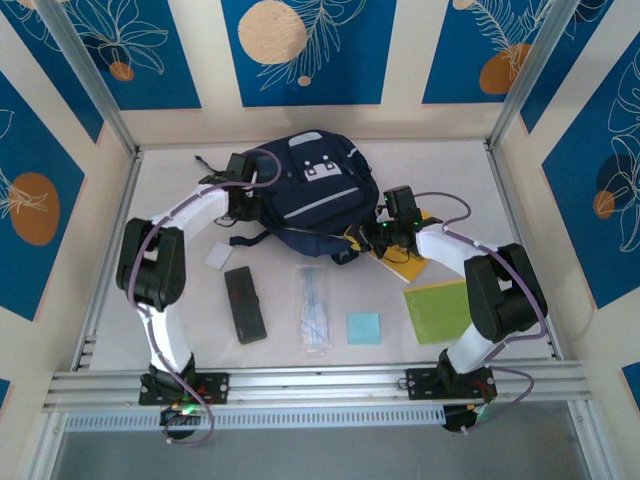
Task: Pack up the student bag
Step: Unzip the student bag at the top-center of the table, then place the student bag at the top-center of the table, then pick up the book from the middle-right of the table.
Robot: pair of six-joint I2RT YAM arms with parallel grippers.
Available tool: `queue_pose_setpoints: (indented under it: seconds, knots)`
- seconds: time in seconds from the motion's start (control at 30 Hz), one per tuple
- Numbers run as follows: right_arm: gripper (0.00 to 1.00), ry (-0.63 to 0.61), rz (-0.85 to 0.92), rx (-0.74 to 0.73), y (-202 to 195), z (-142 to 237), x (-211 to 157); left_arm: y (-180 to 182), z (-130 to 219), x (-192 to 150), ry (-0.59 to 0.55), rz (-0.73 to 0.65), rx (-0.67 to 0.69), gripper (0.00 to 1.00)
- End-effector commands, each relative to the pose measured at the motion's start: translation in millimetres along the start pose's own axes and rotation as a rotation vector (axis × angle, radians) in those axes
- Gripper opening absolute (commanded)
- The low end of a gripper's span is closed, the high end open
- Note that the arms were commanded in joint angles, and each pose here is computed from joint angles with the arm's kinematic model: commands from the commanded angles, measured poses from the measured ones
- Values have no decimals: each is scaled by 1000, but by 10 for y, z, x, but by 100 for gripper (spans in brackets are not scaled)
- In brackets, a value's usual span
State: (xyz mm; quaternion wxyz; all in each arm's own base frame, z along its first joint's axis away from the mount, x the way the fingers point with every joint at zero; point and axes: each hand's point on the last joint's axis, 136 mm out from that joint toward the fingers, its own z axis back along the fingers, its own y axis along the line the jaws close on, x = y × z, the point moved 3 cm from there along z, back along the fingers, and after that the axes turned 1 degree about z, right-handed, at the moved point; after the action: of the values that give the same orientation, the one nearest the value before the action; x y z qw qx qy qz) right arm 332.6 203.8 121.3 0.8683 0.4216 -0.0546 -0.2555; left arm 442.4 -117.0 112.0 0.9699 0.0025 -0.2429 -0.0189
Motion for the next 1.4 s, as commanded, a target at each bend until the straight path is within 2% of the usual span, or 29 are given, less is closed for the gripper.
queue_pose_setpoints:
  seconds: [0.0,0.1,0.2,0.23,0.3,0.33,0.37,0.4,0.47,0.53,0.63,0.8,0.97,1.17,1.37]
  knots:
    - [0,38,113,11,231,48,-105,229,75,507,-161,106,104,0]
    - [0,58,137,32,406,-84,-164,174,125,511,-152,127,63,0]
    - [0,98,152,51,616,-295,-224,181,237,358,-120,141,41,1]
    - [0,118,156,57,684,-359,-255,193,289,292,-109,144,37,6]
    - [0,164,173,68,834,-465,-321,230,428,121,-93,154,30,35]
    - [5,177,179,60,866,-482,-344,246,490,45,-90,157,26,47]
    - [16,183,197,48,899,-473,-363,257,575,-32,-91,156,18,55]
    - [28,177,213,21,890,-440,-369,277,652,-114,-84,155,15,61]
    - [44,146,249,-45,827,-317,-353,292,787,-223,-75,150,1,65]
    - [54,116,277,-120,707,-154,-313,276,919,-276,-75,158,-27,67]
    - [61,67,291,-250,438,148,-203,95,1077,-265,-93,197,-154,67]
    - [70,-86,246,-461,-108,770,119,-402,1291,-163,-171,279,-358,72]
    - [74,-200,152,-542,-563,1248,421,-1026,1369,-146,-208,281,-473,72]
    - [75,-261,42,-567,-1077,1414,671,-1928,1266,-279,-153,193,-610,72]
    - [73,-247,0,-432,-1230,1221,792,-2731,1028,-432,-79,81,-699,70]
